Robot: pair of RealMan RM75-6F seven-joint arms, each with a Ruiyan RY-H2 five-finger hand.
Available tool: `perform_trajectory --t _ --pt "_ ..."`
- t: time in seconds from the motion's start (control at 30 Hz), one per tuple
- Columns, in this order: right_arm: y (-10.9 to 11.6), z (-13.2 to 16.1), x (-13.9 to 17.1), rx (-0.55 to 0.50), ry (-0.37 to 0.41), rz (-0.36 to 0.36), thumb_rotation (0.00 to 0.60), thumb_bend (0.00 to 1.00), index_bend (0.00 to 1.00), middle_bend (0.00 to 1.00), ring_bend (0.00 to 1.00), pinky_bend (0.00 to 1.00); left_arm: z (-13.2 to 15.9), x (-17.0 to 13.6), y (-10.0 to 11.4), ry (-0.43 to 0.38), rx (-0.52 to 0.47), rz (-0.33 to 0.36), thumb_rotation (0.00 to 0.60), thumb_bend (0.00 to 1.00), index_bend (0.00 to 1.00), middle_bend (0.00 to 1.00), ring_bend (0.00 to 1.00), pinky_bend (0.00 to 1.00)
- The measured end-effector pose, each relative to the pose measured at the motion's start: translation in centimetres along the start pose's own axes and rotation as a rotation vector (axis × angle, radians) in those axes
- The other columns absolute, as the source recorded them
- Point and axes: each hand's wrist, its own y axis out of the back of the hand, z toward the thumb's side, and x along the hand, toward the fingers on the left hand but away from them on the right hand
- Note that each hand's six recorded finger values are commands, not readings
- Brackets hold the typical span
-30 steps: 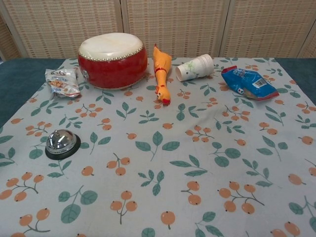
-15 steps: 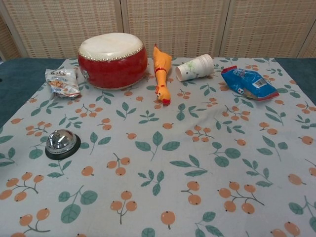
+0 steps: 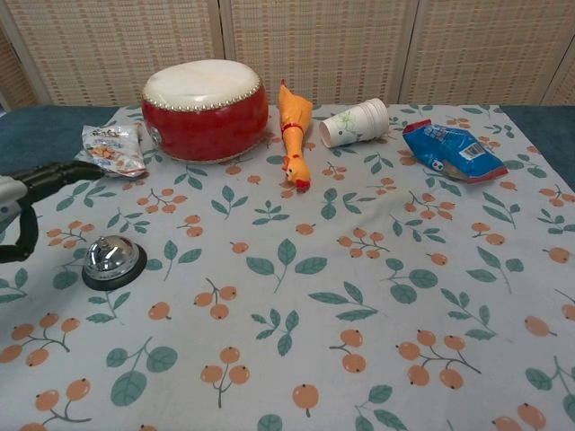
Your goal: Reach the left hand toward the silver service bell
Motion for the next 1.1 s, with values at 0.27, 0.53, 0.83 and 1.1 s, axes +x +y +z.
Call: perform_trajectory --t 0.27,0.53,0.83,1.1 --pt "-0.2 0.2 0.1 -0.004 0.01 0.018 0.6 0.52 0.19 0.21 0.16 0.29 0.9 1.0 -3.8 0.019 -0.025 -0.07 0.6 1.0 0.0 0.0 0.0 0.15" --pt "0.0 0.2 0.2 -0.014 0.015 0.021 0.6 0.52 0.19 0.21 0.16 0.29 0.9 0.9 -7.3 0.051 -0.06 -0.147 0.6 1.0 0.0 0.0 0.0 0.15" --pt "-0.1 0.2 0.2 -0.012 0.016 0.026 0.6 0.52 0.19 0.21 0.16 0.29 0.7 0.6 -8.4 0.06 -0.072 -0.162 0.6 1.0 0.0 0.0 0.0 0.15" --pt "-0.3 0.1 0.0 -0.011 0.008 0.036 0.6 0.52 0.19 0.21 0.16 0.29 1.8 -0.4 -2.0 -0.036 -0.049 0.049 0.6 1.0 0.0 0.0 0.0 0.14"
